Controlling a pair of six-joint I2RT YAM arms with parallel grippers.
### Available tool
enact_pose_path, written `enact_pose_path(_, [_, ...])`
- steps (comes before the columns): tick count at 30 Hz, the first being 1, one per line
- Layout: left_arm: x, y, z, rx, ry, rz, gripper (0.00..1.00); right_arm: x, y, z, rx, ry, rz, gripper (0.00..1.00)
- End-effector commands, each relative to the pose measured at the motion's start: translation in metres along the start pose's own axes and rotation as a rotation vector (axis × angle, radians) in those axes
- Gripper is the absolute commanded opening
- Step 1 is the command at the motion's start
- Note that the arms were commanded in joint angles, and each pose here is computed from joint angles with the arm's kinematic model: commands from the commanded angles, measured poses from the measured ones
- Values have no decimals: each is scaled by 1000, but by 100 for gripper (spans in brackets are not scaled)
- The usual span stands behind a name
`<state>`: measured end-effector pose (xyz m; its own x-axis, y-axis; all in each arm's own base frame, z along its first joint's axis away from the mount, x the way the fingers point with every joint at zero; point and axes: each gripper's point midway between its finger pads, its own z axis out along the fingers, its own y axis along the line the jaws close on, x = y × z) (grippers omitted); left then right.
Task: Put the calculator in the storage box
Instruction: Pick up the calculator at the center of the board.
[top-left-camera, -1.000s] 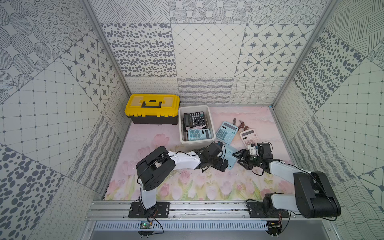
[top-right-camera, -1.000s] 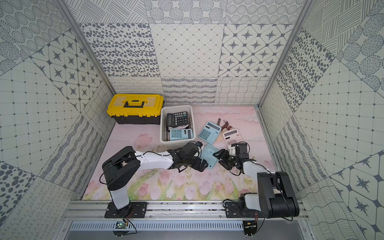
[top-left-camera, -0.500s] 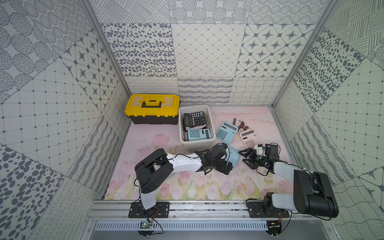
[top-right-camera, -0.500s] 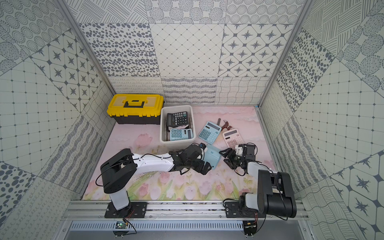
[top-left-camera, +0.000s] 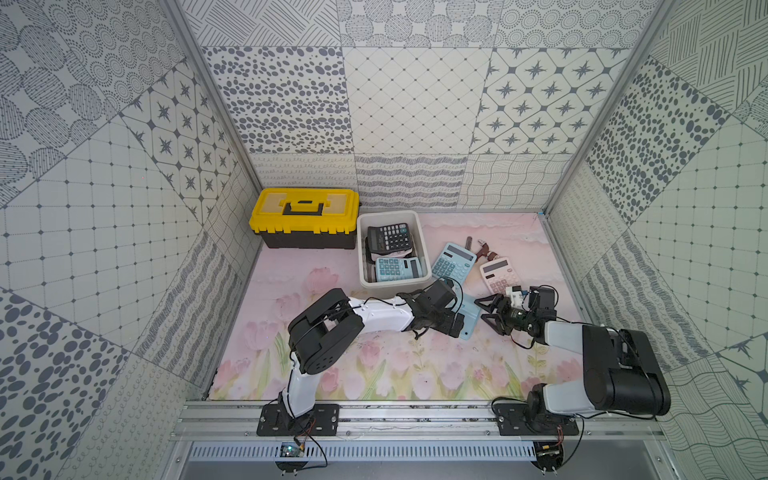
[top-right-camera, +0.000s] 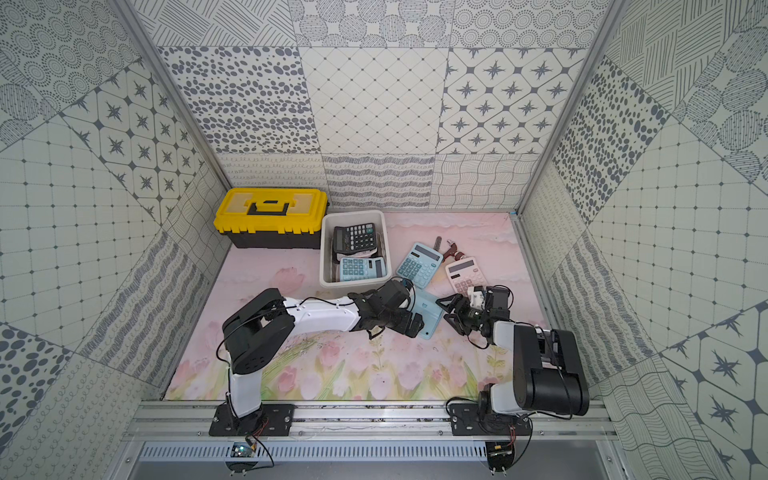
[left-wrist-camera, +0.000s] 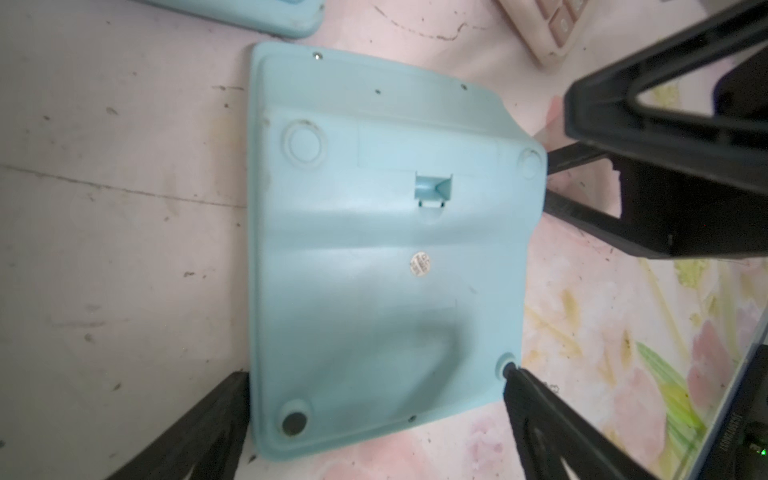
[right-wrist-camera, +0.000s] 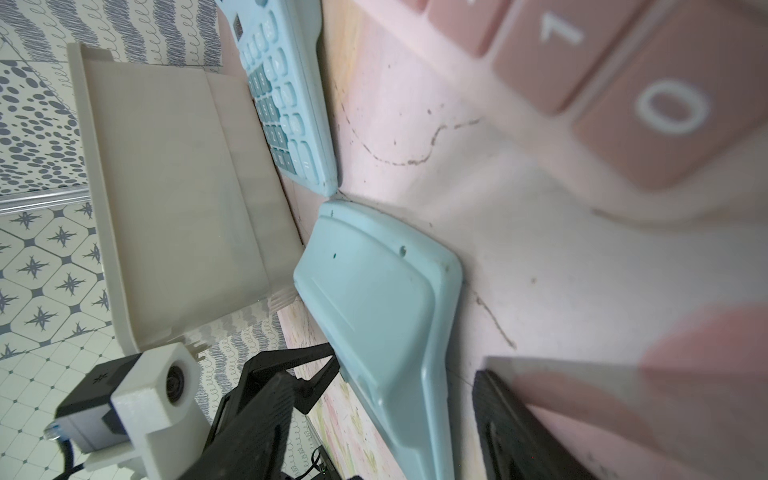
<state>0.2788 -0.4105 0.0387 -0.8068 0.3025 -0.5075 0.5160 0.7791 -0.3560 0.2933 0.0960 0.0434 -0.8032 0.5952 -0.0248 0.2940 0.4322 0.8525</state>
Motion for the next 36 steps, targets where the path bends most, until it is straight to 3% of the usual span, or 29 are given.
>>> enact_pose_path(1, [13,-13,4,88,69,-12,100,8,-16,6,25,15,52,74])
enact_pose_path(8, [13,-25,-3,156,68,-19,100,10,-10,12,-3,26,53,70])
enact_pose_path(36, [-10,-48,-47,260,-3,-101,99,29,34,6,-79,44,-118,32])
